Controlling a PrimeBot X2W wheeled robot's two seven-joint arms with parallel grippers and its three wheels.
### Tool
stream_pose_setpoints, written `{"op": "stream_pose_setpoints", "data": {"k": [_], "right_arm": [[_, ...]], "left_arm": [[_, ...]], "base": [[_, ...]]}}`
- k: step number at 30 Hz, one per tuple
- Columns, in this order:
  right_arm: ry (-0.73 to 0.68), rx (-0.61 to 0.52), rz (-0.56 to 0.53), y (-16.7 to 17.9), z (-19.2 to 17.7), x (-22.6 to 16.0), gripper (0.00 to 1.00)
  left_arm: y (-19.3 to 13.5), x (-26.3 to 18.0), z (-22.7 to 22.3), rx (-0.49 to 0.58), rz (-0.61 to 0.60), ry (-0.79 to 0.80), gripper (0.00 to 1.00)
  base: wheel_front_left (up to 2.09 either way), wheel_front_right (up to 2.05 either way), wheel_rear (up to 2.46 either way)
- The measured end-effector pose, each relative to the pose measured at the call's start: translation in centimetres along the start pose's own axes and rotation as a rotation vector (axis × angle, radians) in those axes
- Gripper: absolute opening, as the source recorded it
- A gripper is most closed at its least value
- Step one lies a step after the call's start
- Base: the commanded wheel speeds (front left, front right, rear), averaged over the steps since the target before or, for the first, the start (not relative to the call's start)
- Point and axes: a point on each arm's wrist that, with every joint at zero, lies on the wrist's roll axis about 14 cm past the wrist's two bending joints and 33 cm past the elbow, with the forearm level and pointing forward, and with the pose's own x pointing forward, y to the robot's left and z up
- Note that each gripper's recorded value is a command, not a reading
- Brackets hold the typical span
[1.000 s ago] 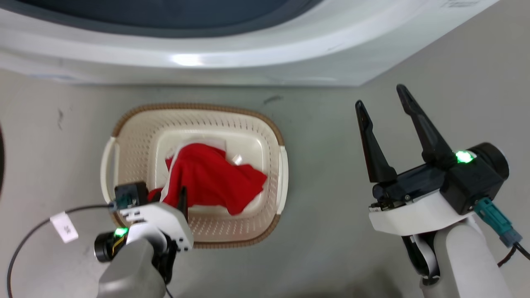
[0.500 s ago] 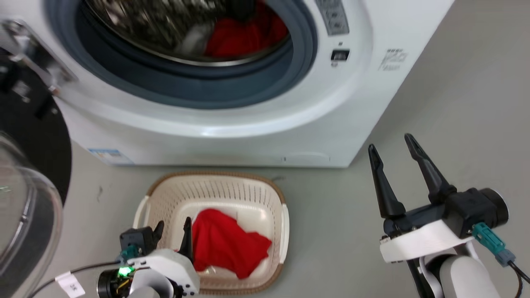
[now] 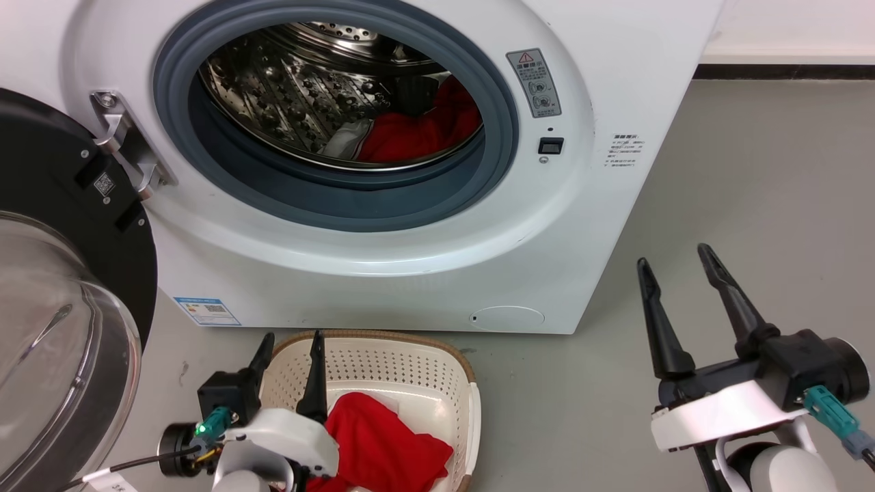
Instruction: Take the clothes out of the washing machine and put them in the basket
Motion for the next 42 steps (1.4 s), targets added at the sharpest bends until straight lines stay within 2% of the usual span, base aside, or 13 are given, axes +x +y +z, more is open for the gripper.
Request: {"op": "stream_pose_setpoints", "data": {"k": [7, 15, 25, 31, 42], "right_arm": [[0.01, -0.013, -0.021, -0.8, -0.1, 0.1, 1.0], [0.016, -0.022, -0.025, -1.2, -0.6, 1.1, 1.0], [0.029, -0.018, -0.039, -2.3, -2.4, 3.2, 1.0], [0.037, -0.001, -0.028, -2.4, -4.0, 4.6, 1.0], [0.094, 0.057, -0.055, -3.4, -7.8, 4.4, 1.0]], "left_arm": [[-0.7, 1.3, 2.5, 0.021, -0.027, -0.074, 1.0], [-1.8, 5.2, 4.7, 0.033, -0.07, -0.129, 1.0], [-3.7, 14.2, 6.4, 0.075, -0.155, -0.157, 1.0], [-3.9, 20.1, 6.1, 0.111, -0.181, -0.119, 1.0], [-3.4, 29.4, 2.3, 0.201, -0.188, 0.126, 1.0]], "base": [[0.0, 0.0, 0.0], [0.0, 0.0, 0.0], [0.0, 0.0, 0.0], [0.0, 0.0, 0.0], [0.0, 0.0, 0.0]]}}
